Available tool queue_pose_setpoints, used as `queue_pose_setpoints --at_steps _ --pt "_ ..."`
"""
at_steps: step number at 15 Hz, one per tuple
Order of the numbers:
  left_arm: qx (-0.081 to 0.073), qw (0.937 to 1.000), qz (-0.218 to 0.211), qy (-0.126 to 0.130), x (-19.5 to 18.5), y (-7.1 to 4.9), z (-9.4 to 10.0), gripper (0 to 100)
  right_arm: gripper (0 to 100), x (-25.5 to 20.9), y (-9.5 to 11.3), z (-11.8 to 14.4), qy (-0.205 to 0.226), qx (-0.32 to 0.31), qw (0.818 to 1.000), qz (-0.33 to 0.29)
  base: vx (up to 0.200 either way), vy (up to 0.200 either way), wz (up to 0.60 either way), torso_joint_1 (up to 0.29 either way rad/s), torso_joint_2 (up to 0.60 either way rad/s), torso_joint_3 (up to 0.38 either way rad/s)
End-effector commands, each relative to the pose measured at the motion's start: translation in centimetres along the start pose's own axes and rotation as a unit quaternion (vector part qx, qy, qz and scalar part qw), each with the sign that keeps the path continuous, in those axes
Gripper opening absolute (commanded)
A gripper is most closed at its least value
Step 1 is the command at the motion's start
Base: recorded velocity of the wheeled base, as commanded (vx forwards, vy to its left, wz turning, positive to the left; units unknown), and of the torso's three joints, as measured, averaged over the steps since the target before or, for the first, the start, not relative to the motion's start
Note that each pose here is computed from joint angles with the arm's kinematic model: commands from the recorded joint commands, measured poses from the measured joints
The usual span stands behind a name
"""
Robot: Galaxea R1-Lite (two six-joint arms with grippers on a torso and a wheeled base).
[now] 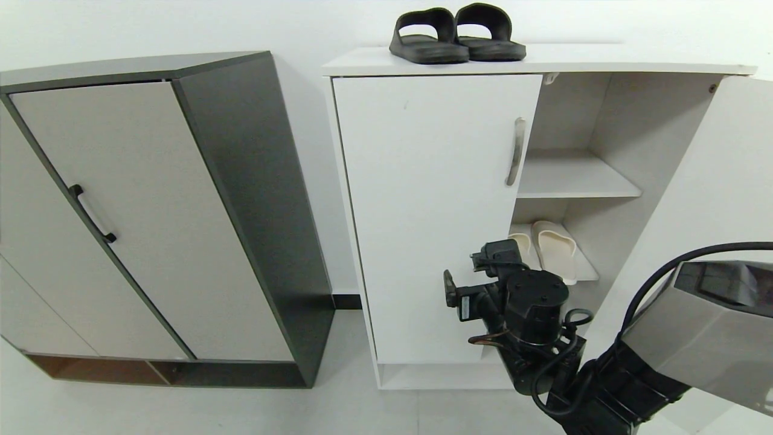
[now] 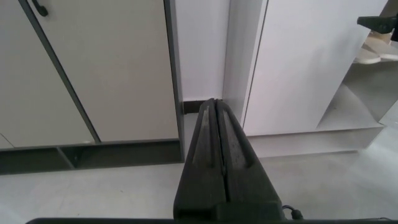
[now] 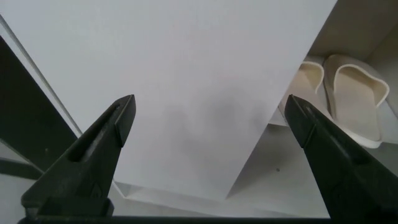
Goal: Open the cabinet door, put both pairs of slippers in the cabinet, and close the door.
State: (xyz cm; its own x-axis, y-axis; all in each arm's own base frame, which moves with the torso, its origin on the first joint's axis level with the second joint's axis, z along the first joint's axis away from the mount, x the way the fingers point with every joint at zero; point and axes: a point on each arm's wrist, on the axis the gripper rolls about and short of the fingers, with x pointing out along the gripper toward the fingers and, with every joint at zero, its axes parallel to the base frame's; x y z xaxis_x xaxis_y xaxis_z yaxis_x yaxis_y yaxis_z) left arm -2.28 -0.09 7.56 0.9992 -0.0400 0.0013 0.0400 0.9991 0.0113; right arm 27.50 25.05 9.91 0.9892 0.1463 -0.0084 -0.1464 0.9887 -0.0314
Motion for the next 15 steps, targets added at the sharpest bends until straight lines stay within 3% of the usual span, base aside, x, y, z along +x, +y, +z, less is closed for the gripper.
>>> queue_pose_setpoints --at_steps 1,7,15 --pt "0.000 1.0000 0.000 0.001 0.01 0.00 0.01 0 100 0.04 0.04 -0.12 0.001 -0.001 1.000 0.000 0.000 0.000 0.00 0.002 -0.25 -0.261" --pt "0.000 1.0000 0.000 0.001 0.01 0.00 0.01 0 100 0.04 0.04 -0.15 0.002 -0.002 1.000 0.000 0.000 0.000 0.00 0.039 -0.39 -0.354" --pt "0.000 1.0000 0.000 0.001 0.01 0.00 0.01 0 100 0.02 0.02 -0.16 0.002 -0.005 1.000 0.000 0.000 0.000 0.00 0.135 -0.46 -0.334"
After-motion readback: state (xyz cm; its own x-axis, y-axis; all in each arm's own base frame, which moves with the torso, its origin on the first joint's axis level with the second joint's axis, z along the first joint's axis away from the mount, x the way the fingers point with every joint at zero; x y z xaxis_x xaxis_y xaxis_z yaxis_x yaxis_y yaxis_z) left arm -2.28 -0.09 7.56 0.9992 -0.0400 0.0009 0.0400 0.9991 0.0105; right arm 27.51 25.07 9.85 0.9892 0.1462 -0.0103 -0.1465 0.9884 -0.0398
